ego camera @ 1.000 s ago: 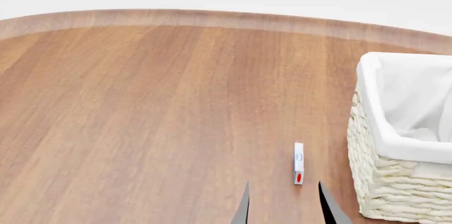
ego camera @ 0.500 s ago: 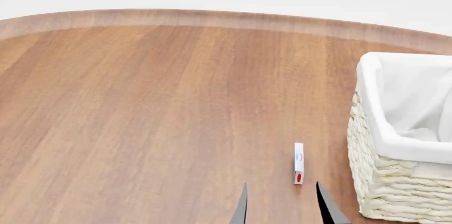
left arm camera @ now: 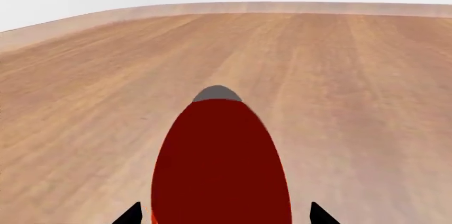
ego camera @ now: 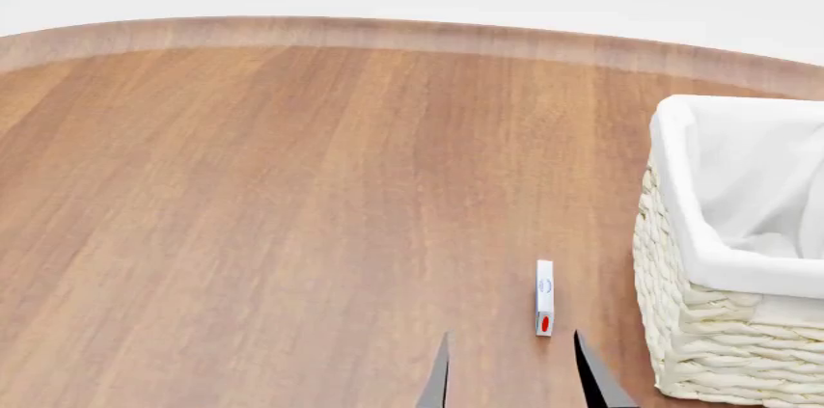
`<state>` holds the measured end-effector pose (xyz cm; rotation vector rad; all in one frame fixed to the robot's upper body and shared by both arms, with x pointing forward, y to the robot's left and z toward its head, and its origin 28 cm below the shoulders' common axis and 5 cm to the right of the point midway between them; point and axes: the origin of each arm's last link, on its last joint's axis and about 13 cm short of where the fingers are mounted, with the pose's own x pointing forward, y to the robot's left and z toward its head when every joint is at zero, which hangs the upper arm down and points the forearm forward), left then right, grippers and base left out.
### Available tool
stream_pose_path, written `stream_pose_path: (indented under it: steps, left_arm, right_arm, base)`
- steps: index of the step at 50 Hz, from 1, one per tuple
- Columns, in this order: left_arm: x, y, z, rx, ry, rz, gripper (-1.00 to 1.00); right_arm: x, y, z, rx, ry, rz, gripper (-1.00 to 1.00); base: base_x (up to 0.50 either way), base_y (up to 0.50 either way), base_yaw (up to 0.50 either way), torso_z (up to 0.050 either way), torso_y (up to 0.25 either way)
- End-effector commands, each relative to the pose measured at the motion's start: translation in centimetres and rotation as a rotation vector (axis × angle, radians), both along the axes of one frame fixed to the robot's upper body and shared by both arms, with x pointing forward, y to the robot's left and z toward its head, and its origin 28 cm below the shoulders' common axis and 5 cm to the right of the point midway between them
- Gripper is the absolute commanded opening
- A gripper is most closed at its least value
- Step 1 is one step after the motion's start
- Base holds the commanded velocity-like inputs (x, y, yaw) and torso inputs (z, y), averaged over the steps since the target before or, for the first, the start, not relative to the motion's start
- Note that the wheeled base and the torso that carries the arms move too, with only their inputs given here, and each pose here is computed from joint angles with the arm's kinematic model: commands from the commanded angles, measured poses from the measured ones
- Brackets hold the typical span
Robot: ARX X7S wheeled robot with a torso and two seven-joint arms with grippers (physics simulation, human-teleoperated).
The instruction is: Pick up the ketchup, and put it in the basket.
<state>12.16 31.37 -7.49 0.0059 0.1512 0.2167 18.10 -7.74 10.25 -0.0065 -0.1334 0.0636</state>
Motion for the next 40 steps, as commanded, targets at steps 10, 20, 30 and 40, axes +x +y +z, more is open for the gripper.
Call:
stream_pose_path:
  steps: [10,20,30,40]
  left_arm:
    - [0.73,0.12,-0.87,0.005,0.004,0.012,1.0]
    - [0.96,0.03,-1.25,0.028,0.018,0.024,1.0]
    - [0.78,0.0,-1.19,0.028,0.017,0.025,-1.0]
    - [0.69,-0.08,-1.04,0.031,0.013,0.043,-1.0]
  right_arm:
    - [-0.04,0.02,-0.05,0.0,0.001,0.003,1.0]
    - [-0.03,0.0,-0.04,0.001,-0.001,0.004,1.0]
    - [-0.03,-0.01,-0.02,0.0,-0.002,0.003,1.0]
    - [-0.05,0.03,-0.01,0.002,0.0,0.003,1.0]
  base:
    - [0.0,0.0,0.0,0.0,0.0]
    - [0.0,0.0,0.0,0.0,0.0]
    - [0.0,0.0,0.0,0.0,0.0]
    - [0.0,0.0,0.0,0.0,0.0]
